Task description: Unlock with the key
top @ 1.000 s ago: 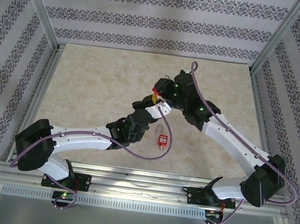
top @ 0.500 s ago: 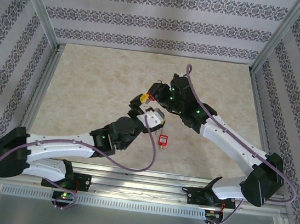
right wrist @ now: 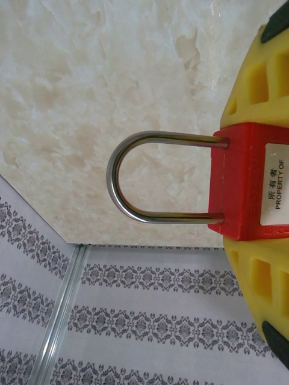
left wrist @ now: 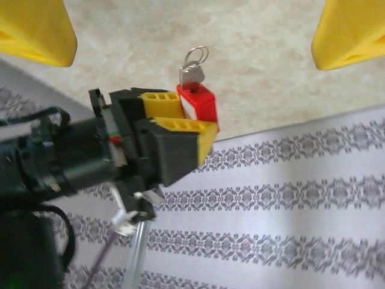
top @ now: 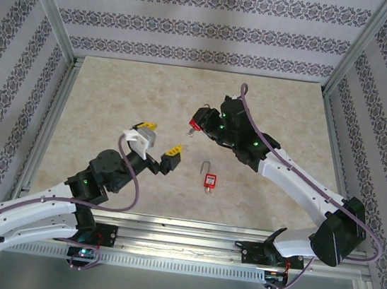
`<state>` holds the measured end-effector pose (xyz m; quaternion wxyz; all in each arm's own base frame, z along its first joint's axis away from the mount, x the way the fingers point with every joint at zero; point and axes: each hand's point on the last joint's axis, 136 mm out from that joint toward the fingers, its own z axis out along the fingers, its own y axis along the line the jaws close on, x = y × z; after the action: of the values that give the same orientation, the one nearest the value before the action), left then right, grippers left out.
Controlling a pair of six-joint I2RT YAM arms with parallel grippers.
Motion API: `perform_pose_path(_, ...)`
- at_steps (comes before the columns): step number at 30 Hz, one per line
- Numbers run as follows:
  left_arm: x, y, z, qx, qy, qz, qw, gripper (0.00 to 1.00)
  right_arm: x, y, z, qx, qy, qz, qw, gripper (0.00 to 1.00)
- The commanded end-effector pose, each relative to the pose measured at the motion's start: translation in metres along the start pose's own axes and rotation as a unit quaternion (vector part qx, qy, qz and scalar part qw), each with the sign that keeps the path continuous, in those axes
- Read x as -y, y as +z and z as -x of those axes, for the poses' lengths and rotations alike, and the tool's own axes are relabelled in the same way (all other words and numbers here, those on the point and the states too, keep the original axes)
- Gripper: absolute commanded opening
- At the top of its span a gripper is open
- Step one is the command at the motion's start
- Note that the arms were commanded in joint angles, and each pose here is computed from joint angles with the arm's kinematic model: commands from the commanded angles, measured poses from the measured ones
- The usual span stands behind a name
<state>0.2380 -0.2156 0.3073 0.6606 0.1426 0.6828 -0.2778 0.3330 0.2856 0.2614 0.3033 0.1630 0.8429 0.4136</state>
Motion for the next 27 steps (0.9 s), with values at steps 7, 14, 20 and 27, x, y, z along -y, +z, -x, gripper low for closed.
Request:
perform_pose_path(7, 0.025, 0.029, -0.034, -0.078, -0.216, -0.085, 0.970, 1.00, -0.010, -0.001, 0.005, 0.005, -0.002, 0.023, 1.000, 0.03)
perform_pose_path(14, 0.022, 0.053, -0.030, -0.062, -0.248, -0.084, 0.963, 0.97, -0.010, -0.002, 0.002, 0.002, -0.005, 0.023, 1.000, 0.03)
perform_pose_path(20, 0.015, 0.068, -0.035, -0.066, -0.270, -0.075, 0.958, 0.91, -0.010, -0.001, -0.001, -0.001, -0.004, 0.025, 1.000, 0.03)
perform_pose_path(27, 0.004, 0.081, -0.033, -0.048, -0.285, -0.070, 0.955, 0.80, -0.014, -0.003, -0.005, -0.003, -0.005, 0.031, 1.000, 0.03)
